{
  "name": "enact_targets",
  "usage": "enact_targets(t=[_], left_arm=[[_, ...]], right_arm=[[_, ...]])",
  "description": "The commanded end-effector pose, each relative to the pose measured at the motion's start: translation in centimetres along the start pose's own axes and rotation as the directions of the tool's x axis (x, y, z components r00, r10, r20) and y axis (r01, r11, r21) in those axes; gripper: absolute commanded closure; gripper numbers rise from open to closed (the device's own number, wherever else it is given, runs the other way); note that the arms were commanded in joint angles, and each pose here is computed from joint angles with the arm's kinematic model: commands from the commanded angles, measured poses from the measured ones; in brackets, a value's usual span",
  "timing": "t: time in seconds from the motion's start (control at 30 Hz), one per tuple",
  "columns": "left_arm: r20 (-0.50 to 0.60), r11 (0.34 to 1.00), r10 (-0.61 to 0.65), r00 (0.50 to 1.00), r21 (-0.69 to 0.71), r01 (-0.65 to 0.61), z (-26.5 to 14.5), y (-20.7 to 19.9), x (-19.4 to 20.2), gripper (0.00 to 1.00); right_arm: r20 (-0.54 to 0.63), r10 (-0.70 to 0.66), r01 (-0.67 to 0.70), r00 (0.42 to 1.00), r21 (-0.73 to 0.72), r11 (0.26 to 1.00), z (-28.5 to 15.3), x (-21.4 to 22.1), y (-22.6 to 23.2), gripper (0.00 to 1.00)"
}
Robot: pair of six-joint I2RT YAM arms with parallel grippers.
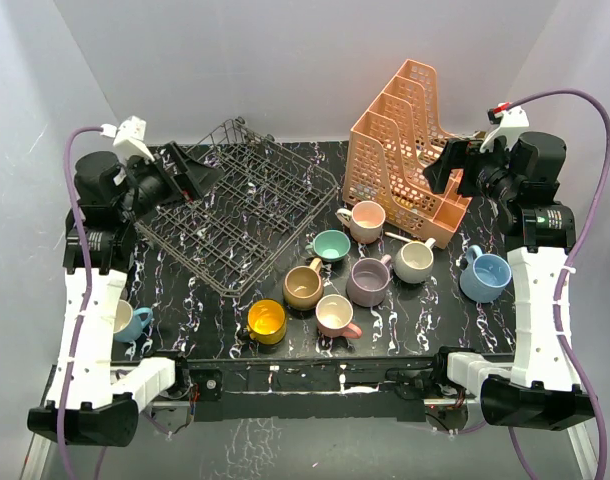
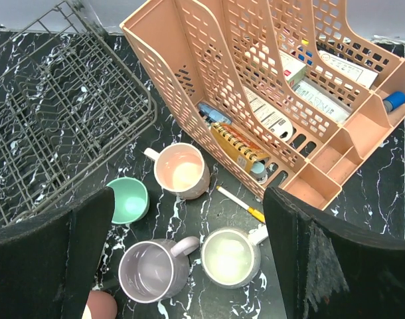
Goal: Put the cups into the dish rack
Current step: Pick up the cup at the center of the board.
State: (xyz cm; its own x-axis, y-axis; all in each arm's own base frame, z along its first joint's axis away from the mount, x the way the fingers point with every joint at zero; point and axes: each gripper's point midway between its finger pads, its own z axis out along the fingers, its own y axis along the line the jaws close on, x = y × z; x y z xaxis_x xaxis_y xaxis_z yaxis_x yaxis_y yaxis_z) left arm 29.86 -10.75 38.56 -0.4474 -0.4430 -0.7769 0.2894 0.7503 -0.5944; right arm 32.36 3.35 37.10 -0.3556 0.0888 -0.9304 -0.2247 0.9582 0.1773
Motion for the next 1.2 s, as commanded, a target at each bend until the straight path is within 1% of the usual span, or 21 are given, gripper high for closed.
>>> enact_targets(t=[0.0, 0.13, 0.2, 0.27, 0.33, 0.37, 0.47, 0.57, 0.67, 0.73, 0.9, 1.17], left_arm=[[-0.079, 0.994, 0.020, 0.997, 0.110, -0.012, 0.7, -3.3, 1.7, 0.06], [-0.161, 0.985, 0.048, 0.986, 0.169, -0.020, 2.2, -5.7, 4.9, 0.05], [-0.188, 0.976, 0.045, 0.981, 0.219, -0.003, 2.6, -7.1, 6.3, 0.05], [-0.204, 0.962, 0.030, 0.978, 0.273, 0.027, 2.9, -8.3, 7.5, 0.05], [-0.199, 0.949, 0.011, 0.980, 0.312, 0.053, 2.9, -9.0, 8.2, 0.04], [-0.194, 0.946, 0.001, 0.981, 0.319, 0.063, 2.8, -9.1, 8.6, 0.04], [-0.174, 0.943, -0.034, 0.984, 0.320, 0.089, 2.8, -8.8, 9.2, 0.03], [-0.166, 0.934, -0.082, 0.983, 0.331, 0.134, 2.9, -8.5, 10.0, 0.03], [-0.175, 0.919, -0.134, 0.975, 0.346, 0.189, 2.9, -8.5, 10.6, 0.03], [-0.184, 0.917, -0.164, 0.969, 0.333, 0.218, 3.0, -8.1, 11.0, 0.03], [-0.164, 0.920, -0.239, 0.957, 0.277, 0.278, 3.0, -7.1, 11.2, 0.03], [-0.125, 0.925, -0.276, 0.953, 0.234, 0.299, 1.8, -5.8, 11.5, 0.03]], right_arm=[[0.096, -0.018, 0.016, 0.995, 0.019, 1.000, -1.3, -2.9, 0.5, 0.02], [0.114, -0.034, 0.031, 0.993, 0.030, 0.999, -1.6, -3.2, 0.3, 0.02], [0.109, -0.065, 0.066, 0.992, -0.006, 0.998, -1.6, -2.8, 0.9, 0.02], [0.098, -0.124, 0.133, 0.987, -0.097, 0.986, -1.7, -2.0, 2.2, 0.02], [0.089, -0.227, 0.241, 0.970, -0.236, 0.941, -1.9, -0.5, 4.0, 0.02], [0.091, -0.256, 0.271, 0.962, -0.299, 0.915, -2.2, 0.2, 4.9, 0.02], [0.088, -0.284, 0.296, 0.955, -0.396, 0.869, -2.3, 2.2, 5.9, 0.02], [0.058, -0.288, 0.284, 0.956, -0.428, 0.858, -1.7, 4.4, 5.6, 0.02], [0.011, -0.276, 0.254, 0.961, -0.428, 0.868, -0.9, 6.4, 5.0, 0.02], [-0.022, -0.272, 0.240, 0.962, -0.412, 0.879, -0.3, 7.5, 4.2, 0.01], [-0.138, -0.263, 0.211, 0.955, -0.309, 0.928, 1.3, 10.5, 1.3, 0.02], [-0.300, -0.209, 0.149, 0.931, -0.209, 0.966, 2.4, 15.7, -1.9, 0.02]])
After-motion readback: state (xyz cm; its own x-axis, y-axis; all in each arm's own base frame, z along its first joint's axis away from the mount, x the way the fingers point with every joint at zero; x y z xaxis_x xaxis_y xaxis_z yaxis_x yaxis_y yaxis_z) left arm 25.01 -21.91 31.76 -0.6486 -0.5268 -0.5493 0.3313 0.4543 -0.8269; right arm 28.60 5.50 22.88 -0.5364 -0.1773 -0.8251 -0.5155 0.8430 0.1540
